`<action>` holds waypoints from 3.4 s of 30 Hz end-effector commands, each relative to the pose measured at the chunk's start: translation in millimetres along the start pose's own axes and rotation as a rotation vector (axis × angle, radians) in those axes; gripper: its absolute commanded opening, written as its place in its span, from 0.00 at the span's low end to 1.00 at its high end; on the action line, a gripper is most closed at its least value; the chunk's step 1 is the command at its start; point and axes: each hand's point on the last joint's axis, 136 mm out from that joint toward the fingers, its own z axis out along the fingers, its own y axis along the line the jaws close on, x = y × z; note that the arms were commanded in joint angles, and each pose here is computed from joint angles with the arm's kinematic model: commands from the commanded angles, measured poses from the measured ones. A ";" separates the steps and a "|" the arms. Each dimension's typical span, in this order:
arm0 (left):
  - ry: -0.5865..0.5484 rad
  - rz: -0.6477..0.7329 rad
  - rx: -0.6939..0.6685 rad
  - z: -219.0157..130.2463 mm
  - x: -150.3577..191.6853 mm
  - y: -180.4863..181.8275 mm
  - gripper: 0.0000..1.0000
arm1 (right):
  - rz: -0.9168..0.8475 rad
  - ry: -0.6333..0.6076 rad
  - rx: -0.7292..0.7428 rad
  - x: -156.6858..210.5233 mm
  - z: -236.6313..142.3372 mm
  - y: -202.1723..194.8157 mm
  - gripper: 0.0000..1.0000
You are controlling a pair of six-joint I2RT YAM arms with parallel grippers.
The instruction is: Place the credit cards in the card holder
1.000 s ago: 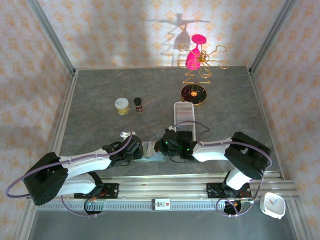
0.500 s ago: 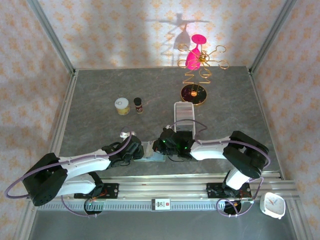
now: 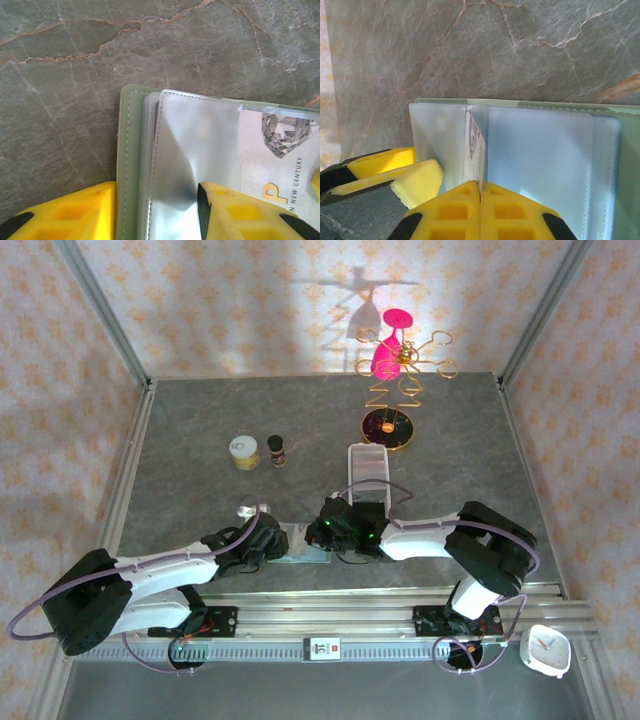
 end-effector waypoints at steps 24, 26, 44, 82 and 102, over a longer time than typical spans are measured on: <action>0.026 -0.100 -0.038 1.5 22.7 29.9 0.49 | -0.002 0.140 -0.045 21.9 33.3 15.1 0.00; 0.024 -0.107 -0.038 1.6 22.2 30.6 0.49 | 0.003 0.141 -0.058 21.5 34.1 18.6 0.00; 0.034 -0.170 -0.063 -3.0 26.3 49.8 0.53 | 0.046 0.155 -0.022 28.1 44.8 0.4 0.00; -0.004 -0.315 0.339 -27.7 10.2 -9.0 0.00 | -0.012 0.054 0.016 8.1 16.5 6.3 0.35; 0.003 -0.186 0.219 -41.7 1.3 -5.0 0.00 | -0.205 -0.131 0.419 -32.3 -55.2 -40.1 0.50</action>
